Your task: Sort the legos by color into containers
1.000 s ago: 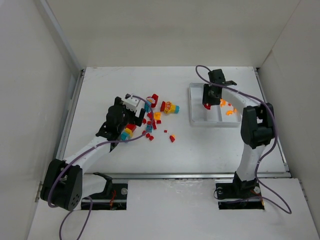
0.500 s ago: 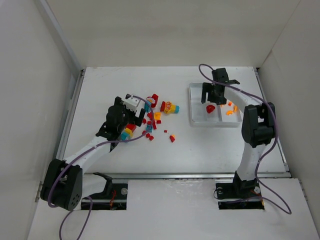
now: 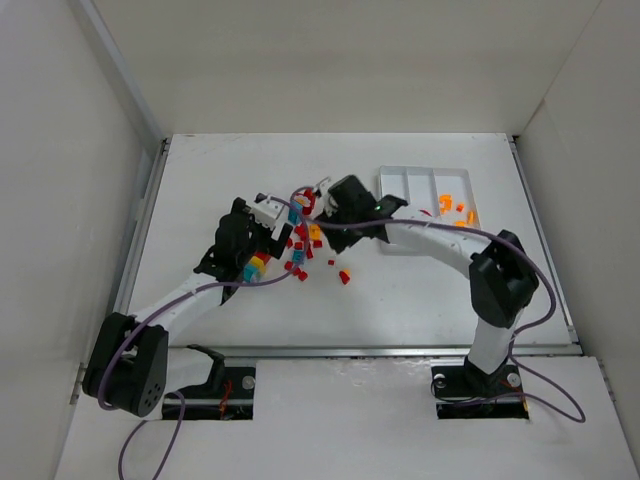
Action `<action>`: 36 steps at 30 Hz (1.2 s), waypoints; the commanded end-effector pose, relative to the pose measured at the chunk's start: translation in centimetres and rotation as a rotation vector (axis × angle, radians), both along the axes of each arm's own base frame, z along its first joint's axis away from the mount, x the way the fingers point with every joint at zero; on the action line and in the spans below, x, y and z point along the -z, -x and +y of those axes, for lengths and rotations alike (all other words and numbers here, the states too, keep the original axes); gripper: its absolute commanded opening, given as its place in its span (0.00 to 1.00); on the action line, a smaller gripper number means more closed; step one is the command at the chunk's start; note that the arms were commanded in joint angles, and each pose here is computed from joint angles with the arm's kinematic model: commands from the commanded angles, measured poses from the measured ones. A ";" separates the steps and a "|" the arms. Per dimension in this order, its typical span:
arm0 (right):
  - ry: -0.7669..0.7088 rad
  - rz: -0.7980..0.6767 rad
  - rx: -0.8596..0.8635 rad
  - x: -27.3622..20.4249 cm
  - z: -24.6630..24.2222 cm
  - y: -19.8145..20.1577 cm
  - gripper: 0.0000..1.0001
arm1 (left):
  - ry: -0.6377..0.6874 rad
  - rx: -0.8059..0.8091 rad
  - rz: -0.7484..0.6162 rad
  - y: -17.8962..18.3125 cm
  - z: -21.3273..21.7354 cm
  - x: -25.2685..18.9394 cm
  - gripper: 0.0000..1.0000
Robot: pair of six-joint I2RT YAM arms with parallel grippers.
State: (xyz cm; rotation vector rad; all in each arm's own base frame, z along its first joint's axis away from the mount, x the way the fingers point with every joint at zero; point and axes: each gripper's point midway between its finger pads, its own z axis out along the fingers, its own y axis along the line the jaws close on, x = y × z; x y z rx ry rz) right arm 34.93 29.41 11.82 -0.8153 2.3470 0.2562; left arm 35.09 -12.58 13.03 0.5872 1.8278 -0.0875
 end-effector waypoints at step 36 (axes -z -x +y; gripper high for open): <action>0.120 0.315 -0.035 9.9 0.5 8.6 0.26 | 0.030 0.020 -0.022 1.1 0.0 -0.2 1.00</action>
